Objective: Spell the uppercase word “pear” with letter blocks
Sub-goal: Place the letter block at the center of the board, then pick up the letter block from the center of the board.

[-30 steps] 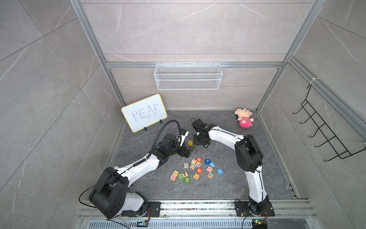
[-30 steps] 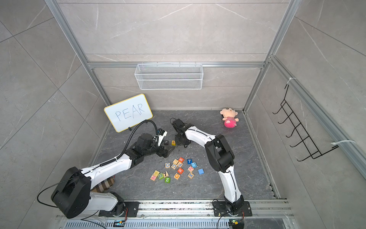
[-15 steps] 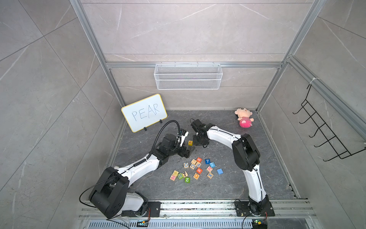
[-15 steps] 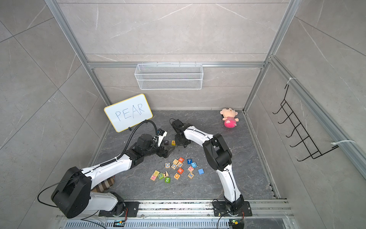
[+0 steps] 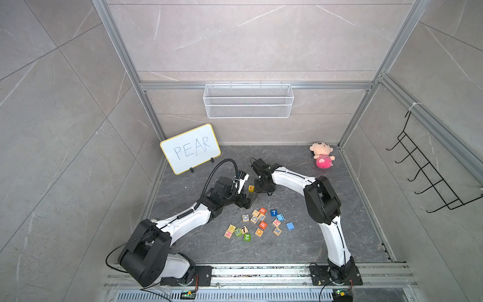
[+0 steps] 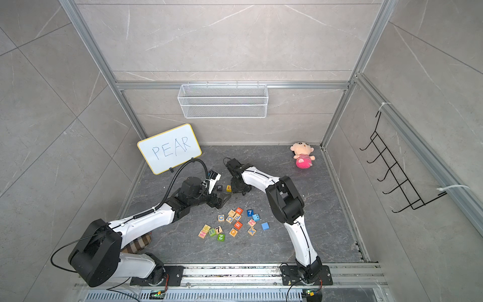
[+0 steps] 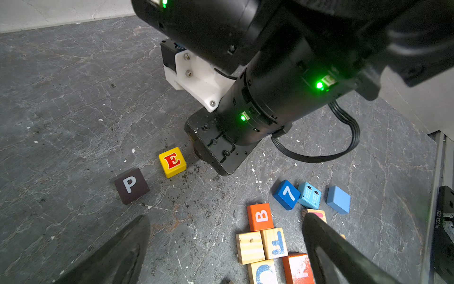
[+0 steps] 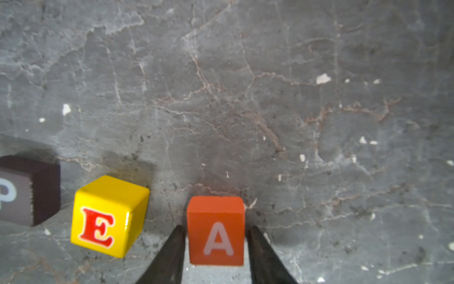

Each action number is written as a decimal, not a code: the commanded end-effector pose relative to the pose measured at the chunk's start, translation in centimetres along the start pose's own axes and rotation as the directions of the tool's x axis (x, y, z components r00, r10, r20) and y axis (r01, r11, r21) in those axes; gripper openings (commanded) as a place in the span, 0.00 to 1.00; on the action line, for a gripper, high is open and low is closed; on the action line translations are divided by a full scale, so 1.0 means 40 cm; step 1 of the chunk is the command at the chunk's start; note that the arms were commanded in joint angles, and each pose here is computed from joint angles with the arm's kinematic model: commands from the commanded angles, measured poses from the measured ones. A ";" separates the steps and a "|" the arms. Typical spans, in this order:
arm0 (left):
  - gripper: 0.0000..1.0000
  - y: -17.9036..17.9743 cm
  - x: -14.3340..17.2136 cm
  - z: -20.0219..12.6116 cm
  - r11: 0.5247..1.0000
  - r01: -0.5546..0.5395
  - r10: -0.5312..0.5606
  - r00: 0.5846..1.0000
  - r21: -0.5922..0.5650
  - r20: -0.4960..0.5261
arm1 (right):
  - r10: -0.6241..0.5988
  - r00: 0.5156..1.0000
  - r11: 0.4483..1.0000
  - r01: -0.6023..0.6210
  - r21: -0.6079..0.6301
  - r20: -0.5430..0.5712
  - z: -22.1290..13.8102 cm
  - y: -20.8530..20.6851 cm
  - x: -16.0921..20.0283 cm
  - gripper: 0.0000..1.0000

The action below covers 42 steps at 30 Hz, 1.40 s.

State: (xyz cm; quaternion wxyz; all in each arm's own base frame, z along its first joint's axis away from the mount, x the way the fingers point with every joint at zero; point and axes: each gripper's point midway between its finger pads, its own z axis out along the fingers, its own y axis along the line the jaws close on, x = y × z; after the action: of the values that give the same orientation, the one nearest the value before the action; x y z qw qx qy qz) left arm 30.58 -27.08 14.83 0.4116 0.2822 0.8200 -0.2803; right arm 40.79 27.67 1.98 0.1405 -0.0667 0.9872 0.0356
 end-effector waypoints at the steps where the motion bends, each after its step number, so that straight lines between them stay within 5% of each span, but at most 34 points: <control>1: 1.00 -0.008 -0.029 -0.006 1.000 -0.001 0.000 0.999 0.021 0.044 | 0.013 1.000 0.999 -0.012 0.032 -0.019 0.012 -0.016 0.007 0.51; 15: 1.00 -0.038 -0.072 -0.087 1.000 0.015 -0.017 0.998 0.025 0.057 | -0.016 0.993 0.986 0.035 -0.166 0.113 -0.211 0.039 -0.018 0.62; 23: 1.00 -0.082 -0.021 -0.173 0.996 0.068 -0.068 0.998 0.064 -0.011 | -0.175 0.970 0.939 0.216 -0.267 0.168 -0.361 0.029 0.134 0.58; 33: 1.00 -0.169 0.109 -0.239 0.981 0.165 -0.153 0.981 0.099 -0.120 | -0.395 0.913 0.864 0.408 -0.296 0.106 -0.358 0.006 0.384 0.52; 42: 1.00 -0.250 0.254 -0.188 0.993 0.098 -0.077 0.960 0.064 -0.269 | -0.507 0.856 0.797 0.510 -0.323 0.103 -0.237 0.074 0.462 0.52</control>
State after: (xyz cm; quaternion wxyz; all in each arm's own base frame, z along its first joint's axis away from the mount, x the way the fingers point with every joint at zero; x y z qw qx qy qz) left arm 14.32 -26.43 13.01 0.2685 0.3159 0.8567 -0.3069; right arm 19.79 26.16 6.63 0.1202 -0.3295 0.9230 0.1583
